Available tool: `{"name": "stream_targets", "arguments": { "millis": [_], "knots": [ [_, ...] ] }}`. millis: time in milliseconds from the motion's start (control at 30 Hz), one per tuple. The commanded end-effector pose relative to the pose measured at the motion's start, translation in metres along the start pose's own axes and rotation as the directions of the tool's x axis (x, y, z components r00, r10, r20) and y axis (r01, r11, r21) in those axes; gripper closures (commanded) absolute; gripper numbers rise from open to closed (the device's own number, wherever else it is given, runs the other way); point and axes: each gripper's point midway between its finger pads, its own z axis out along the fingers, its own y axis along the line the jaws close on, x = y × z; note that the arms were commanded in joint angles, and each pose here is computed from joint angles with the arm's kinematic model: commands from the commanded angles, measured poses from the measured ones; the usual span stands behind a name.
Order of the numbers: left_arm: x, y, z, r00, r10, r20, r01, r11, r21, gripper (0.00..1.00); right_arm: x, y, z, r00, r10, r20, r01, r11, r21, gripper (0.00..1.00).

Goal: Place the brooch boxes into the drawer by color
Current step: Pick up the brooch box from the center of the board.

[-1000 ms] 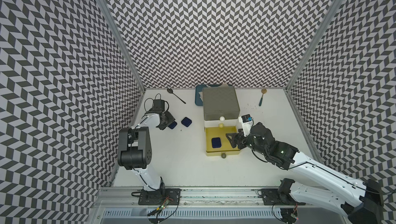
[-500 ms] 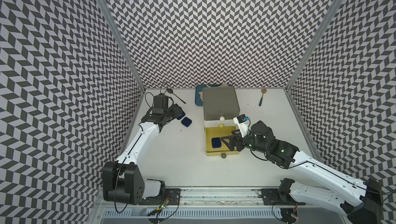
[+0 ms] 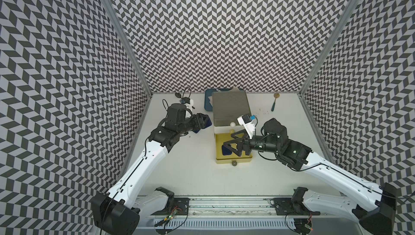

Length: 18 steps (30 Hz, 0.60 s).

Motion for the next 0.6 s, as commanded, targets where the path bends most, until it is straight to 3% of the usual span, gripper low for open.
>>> {"name": "stream_targets", "arguments": {
  "millis": [0,167,567],
  "knots": [
    [0.003,-0.020,-0.007,1.000,0.024,-0.010,-0.024,0.997,0.076,0.62,-0.030,0.006,-0.001,0.995,-0.028,0.091,0.028,1.000,0.004,0.13],
    [0.009,-0.040,-0.012,0.998,0.051,-0.022,-0.048,0.989,0.137,0.61,-0.037,-0.003,0.010,0.995,-0.061,0.077,0.057,0.997,0.051,0.13],
    [0.010,-0.061,-0.029,0.998,0.068,-0.012,-0.065,0.978,0.197,0.60,-0.042,-0.009,0.035,0.996,-0.039,0.075,0.036,0.999,0.038,0.25]
  ]
}}
